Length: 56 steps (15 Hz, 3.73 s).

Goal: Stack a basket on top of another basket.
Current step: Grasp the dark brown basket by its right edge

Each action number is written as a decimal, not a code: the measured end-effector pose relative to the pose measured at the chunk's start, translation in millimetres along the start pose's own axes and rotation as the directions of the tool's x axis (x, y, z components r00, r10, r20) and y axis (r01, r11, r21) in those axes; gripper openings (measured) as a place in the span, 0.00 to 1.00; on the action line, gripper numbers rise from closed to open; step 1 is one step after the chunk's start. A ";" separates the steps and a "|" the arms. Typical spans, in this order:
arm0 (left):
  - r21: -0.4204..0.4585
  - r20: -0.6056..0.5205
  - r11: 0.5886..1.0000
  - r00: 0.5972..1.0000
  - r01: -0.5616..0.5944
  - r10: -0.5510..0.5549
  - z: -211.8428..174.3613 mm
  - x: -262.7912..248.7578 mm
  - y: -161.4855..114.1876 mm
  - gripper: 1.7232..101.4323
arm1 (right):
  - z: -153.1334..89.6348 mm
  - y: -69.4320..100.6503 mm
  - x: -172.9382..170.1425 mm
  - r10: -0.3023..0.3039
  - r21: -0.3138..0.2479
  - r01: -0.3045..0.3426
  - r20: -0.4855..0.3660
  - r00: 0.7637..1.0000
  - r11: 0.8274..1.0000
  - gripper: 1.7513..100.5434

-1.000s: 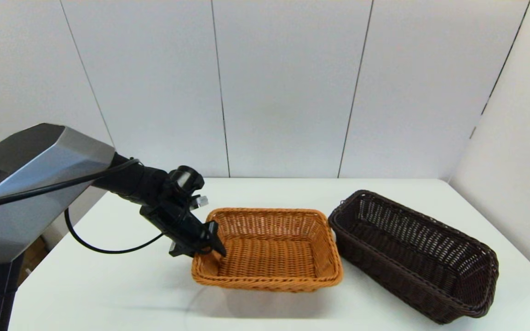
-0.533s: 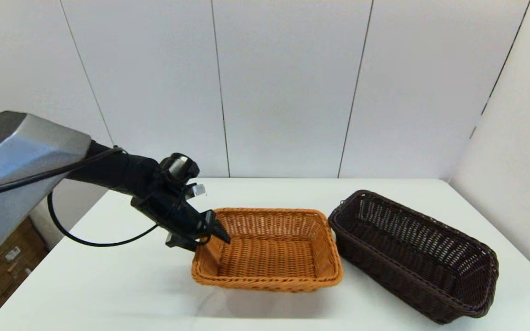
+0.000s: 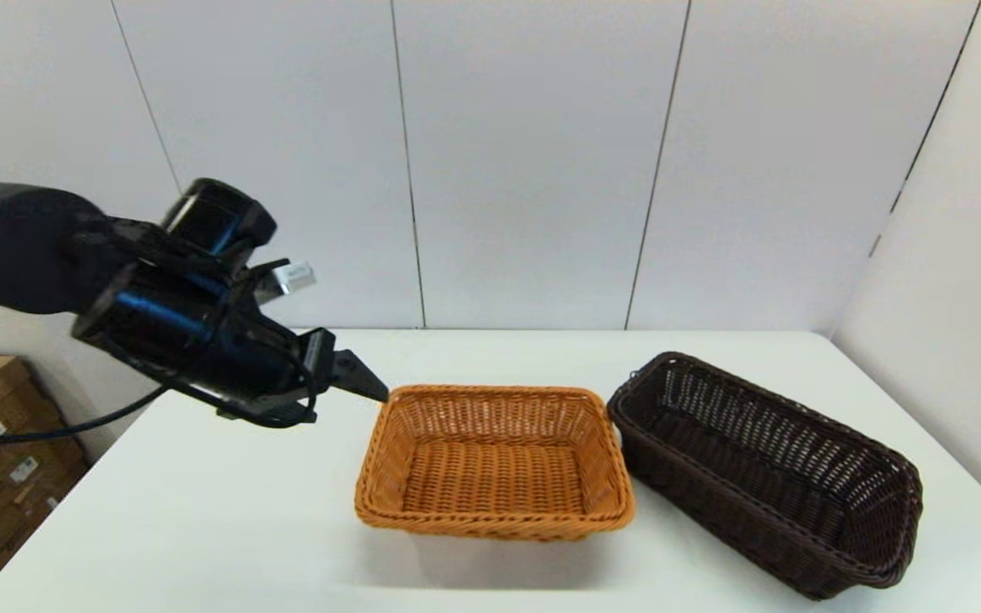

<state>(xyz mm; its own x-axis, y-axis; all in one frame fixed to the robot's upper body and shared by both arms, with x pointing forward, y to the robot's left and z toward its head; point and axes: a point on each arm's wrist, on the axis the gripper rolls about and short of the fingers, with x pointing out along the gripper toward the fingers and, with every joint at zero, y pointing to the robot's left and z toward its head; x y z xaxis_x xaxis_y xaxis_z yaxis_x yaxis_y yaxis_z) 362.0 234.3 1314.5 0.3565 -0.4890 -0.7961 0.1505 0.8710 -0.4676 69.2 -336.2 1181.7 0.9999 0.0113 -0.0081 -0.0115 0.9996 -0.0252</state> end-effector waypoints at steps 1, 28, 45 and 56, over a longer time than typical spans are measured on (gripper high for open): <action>0.008 0.024 1.000 1.000 -0.009 0.009 -12.2 -16.9 -1.9 0.90 | 0.0 0.0 0.0 0.000 0.000 0.000 0.000 1.000 1.000 1.00; 0.150 0.602 0.967 0.795 -0.207 0.077 -317.2 -94.9 69.6 0.96 | 0.0 0.0 0.0 0.000 0.000 0.000 0.000 1.000 1.000 1.00; 0.099 0.884 0.835 0.433 -0.541 0.176 -320.7 -53.2 100.7 0.96 | 0.0 0.0 0.0 0.000 0.000 0.000 0.000 1.000 1.000 1.00; 0.071 0.919 0.844 0.364 -0.531 0.152 -316.6 -47.1 104.3 0.96 | 0.0 0.0 0.0 0.000 0.000 0.000 0.000 1.000 1.000 1.00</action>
<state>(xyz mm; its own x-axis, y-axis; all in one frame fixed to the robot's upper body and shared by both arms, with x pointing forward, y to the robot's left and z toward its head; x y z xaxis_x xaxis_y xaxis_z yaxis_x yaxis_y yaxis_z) 69.0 333.3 1181.5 1.0000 -0.0026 -0.0077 0.0030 0.9985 0.0550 69.2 -336.2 1181.7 0.9999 0.0113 -0.0081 -0.0115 0.9996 -0.0256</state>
